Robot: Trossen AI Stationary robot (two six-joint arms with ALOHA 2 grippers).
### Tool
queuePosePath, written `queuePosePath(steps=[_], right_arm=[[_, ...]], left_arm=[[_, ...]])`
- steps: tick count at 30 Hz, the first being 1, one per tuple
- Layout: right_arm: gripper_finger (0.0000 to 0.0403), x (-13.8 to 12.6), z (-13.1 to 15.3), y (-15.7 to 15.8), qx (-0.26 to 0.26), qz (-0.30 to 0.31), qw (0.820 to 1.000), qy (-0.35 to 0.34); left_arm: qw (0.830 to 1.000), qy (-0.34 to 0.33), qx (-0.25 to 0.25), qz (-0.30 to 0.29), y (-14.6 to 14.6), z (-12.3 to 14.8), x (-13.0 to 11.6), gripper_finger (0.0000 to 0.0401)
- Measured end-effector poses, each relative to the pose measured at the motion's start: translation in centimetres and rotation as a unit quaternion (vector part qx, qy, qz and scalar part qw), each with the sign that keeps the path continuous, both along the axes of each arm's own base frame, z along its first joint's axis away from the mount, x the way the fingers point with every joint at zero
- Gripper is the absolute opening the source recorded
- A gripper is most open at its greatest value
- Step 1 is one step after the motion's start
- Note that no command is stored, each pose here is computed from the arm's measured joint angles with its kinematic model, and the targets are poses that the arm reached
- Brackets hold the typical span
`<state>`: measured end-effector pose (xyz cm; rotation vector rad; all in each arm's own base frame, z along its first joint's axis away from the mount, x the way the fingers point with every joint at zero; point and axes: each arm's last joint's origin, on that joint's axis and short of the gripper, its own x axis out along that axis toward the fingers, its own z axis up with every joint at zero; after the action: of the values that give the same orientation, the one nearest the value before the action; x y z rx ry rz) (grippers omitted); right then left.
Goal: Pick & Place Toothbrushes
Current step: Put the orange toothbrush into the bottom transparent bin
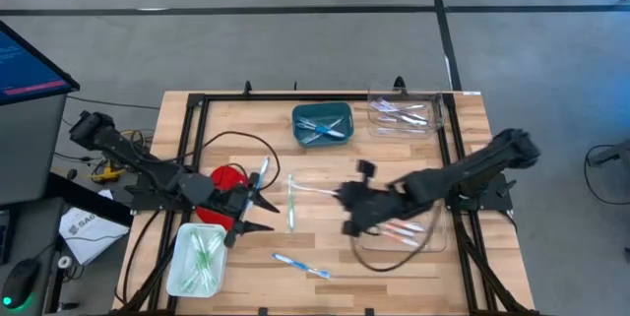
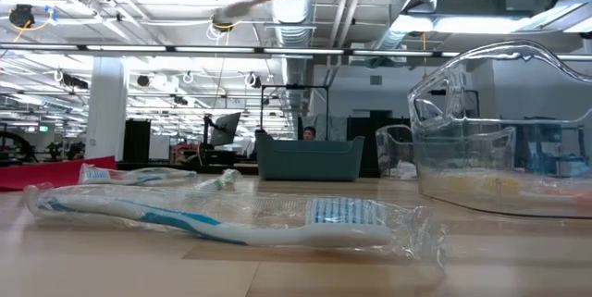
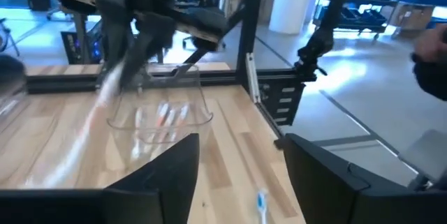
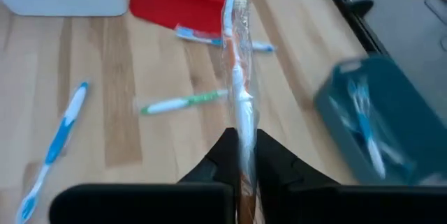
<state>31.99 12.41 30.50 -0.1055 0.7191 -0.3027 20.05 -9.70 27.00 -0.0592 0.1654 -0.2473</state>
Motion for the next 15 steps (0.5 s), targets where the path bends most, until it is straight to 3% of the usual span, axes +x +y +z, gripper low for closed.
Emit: queuePosePath(steps=[10,15], right_arm=[[0.0016,-11.8,-2.3,3.0,0.083,-0.028,0.994,-0.069],[0.0016,-15.9,-4.5,5.1,0.124,-0.045,0.989,-0.065]], left_arm=[[1.000,-0.015,-0.011,-0.015,-1.4,-0.4,0.7,0.0199],[1.000,0.000,-0.020,0.003,-1.8,-1.4,1.5,0.0199]])
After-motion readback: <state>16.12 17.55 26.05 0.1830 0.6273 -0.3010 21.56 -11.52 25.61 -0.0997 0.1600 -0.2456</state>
